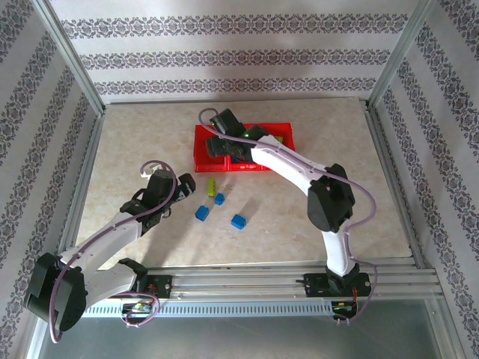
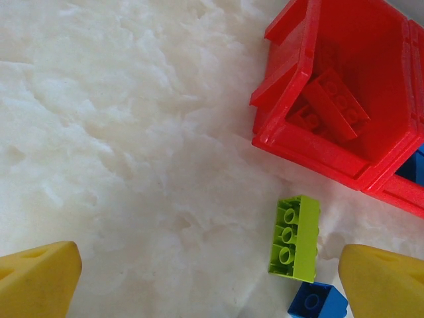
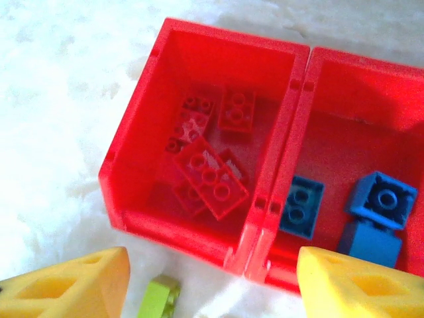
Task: Sort the legos into containers by color
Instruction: Pick up the lego from the bottom-center of the table.
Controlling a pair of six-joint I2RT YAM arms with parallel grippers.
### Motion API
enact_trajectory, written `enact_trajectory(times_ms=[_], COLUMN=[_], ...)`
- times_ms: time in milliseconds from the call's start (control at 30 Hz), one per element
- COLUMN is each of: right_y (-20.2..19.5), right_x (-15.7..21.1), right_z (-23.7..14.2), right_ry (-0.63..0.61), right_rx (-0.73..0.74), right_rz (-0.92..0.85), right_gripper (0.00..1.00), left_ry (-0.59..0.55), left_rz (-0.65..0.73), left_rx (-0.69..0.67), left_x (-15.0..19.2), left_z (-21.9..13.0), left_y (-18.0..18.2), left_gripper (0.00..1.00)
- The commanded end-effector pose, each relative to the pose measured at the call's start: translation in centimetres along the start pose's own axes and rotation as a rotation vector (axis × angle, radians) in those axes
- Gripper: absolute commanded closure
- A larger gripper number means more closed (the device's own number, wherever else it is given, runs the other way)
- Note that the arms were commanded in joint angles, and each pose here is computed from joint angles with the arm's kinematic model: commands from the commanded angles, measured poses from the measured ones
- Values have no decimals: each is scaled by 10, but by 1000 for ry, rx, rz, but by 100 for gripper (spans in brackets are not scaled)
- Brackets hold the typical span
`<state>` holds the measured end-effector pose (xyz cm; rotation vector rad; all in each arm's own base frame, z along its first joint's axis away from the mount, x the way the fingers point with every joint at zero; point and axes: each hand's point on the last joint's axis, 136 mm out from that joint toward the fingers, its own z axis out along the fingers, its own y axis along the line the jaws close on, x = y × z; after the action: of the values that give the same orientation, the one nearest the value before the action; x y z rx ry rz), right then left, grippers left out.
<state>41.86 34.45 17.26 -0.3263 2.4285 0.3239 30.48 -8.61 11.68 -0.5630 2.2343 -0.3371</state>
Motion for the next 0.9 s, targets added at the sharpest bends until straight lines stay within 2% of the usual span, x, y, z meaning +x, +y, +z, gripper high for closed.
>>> enact_trajectory(times_ms=[0, 233, 533, 700, 867], right_y=[-3, -20, -19, -8, -13], right_x=[13, 70, 150, 189, 218], right_z=[-16, -34, -55, -64, -66], right_ry=[-16, 64, 222, 299, 362], right_rx=[21, 56, 54, 15, 23], right_rz=[29, 73, 96, 28, -81], right_gripper=[30, 20, 16, 15, 16], left_ry=[-5, -11, 4, 17, 13], left_rz=[10, 7, 6, 11, 22], left_rx=[-8, -10, -9, -2, 10], left_x=[1, 0, 0, 0, -1], left_z=[3, 6, 15, 20, 22], left_y=[6, 6, 0, -4, -8], left_gripper=[0, 0, 0, 0, 0])
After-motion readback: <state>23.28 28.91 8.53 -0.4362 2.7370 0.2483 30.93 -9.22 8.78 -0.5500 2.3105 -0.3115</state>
